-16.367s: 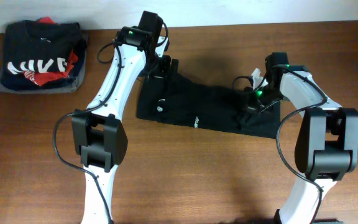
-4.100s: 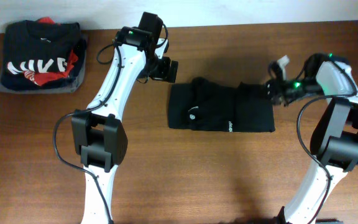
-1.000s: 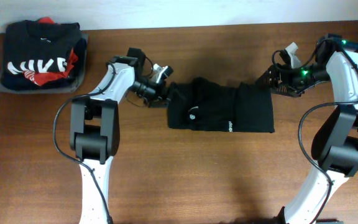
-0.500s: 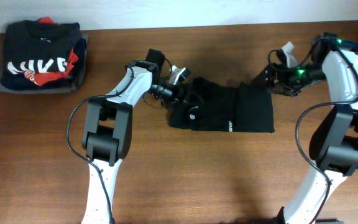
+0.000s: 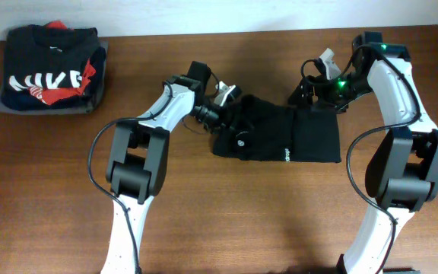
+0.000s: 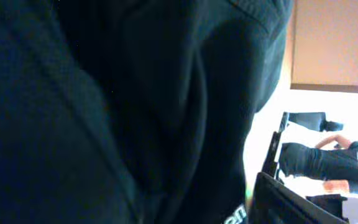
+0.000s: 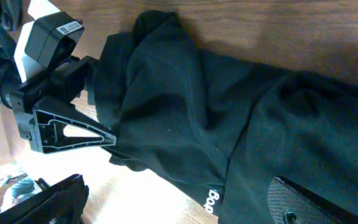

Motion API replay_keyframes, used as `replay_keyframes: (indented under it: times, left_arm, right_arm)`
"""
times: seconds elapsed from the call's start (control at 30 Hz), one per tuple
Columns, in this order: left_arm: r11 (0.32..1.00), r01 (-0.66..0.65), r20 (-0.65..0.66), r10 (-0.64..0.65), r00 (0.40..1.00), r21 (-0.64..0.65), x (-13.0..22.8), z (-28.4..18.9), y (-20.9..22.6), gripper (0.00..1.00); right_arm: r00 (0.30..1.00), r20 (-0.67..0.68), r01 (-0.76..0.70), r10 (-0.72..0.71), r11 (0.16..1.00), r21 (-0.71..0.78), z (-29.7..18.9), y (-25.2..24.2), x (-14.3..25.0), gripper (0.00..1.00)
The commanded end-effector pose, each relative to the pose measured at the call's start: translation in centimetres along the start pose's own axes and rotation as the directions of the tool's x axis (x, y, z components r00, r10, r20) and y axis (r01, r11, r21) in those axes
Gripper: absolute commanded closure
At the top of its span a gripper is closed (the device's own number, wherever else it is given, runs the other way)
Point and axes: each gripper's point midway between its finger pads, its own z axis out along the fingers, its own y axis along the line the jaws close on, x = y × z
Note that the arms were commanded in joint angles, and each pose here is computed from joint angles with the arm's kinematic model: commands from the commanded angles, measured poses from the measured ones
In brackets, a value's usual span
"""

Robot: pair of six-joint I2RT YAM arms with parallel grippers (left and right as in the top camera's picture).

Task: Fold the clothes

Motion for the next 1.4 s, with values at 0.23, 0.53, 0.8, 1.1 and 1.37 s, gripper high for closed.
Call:
replay_keyframes:
  times: [0.23,0.53,0.8,1.1,1.37]
  left_arm:
    - [0.995,0.02,-0.023,-0.022,0.999,-0.094,0.7,2.3,2.5,0.48]
    - [0.991,0.025,-0.016,-0.027,1.0,-0.129,0.5,1.9,3.3,0.98]
    - [0.969,0.12,0.035,-0.115,0.993,-0.216,0.5,-1.9,7.3,0.99]
    - [0.945,0.243,0.141,-0.215,0.966,-0.22,1.1,-9.7,12.5,1.0]
    - [0.899,0.326,0.153,-0.293,0.944,-0.292,3.0,-15.2,14.8,1.0]
  right_arm:
    - [1.0,0.011,-0.019,0.019,1.0,0.024,-0.5,0.0,-0.2,0.03]
    - [1.0,0.011,-0.018,0.018,1.0,0.025,-0.5,0.0,-0.2,0.03]
    - [1.0,0.011,-0.019,0.018,0.999,0.029,-0.5,-0.1,-0.2,0.03]
    - [1.0,0.017,-0.013,0.013,0.999,0.034,-0.5,-0.2,-0.3,0.03]
    - [0.999,0.045,0.008,-0.011,0.999,0.05,-0.5,-0.5,-1.1,0.03]
